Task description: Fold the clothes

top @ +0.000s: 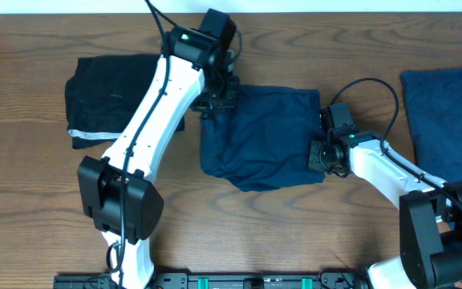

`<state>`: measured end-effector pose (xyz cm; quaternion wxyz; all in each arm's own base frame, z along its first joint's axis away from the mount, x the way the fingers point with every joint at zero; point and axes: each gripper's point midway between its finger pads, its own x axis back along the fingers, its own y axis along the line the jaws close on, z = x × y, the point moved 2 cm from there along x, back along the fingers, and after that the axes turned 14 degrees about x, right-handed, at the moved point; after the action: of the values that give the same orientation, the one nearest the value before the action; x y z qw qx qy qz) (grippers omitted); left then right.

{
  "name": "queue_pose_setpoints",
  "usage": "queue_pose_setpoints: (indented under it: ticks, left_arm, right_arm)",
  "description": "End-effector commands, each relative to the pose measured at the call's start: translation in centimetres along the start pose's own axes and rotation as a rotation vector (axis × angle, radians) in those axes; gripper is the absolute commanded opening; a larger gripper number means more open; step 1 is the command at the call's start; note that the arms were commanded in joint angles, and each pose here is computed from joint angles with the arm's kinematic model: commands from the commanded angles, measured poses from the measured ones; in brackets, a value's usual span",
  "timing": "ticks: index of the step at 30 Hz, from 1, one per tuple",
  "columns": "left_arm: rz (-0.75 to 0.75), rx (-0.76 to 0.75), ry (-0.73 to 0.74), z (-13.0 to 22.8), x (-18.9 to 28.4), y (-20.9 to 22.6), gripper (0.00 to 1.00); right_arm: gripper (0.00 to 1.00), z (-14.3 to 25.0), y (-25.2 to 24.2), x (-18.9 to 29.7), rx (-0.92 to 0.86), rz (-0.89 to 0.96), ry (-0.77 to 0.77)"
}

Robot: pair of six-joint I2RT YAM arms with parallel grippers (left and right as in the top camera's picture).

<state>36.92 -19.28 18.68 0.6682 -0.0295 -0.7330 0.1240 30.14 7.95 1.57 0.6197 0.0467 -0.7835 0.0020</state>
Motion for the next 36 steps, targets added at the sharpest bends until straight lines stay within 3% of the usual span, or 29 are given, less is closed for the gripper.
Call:
queue_pose_setpoints:
  ticks: [1, 23, 36]
  left_arm:
    - [0.044, -0.003, -0.025, 0.2, 1.0, -1.8, 0.06]
    - [0.171, -0.078, -0.049, 3.5, 0.3, -9.5, 0.06]
    - [0.181, -0.136, -0.031, 4.3, -4.1, -12.7, 0.06]
  right_arm:
    - [0.01, 1.7, -0.4, -0.9, -0.016, 0.010, 0.053]
    - [0.01, 1.7, -0.3, -0.9, -0.016, 0.005, 0.054]
    - [0.01, 1.8, -0.3, -0.9, -0.015, 0.003, 0.055]
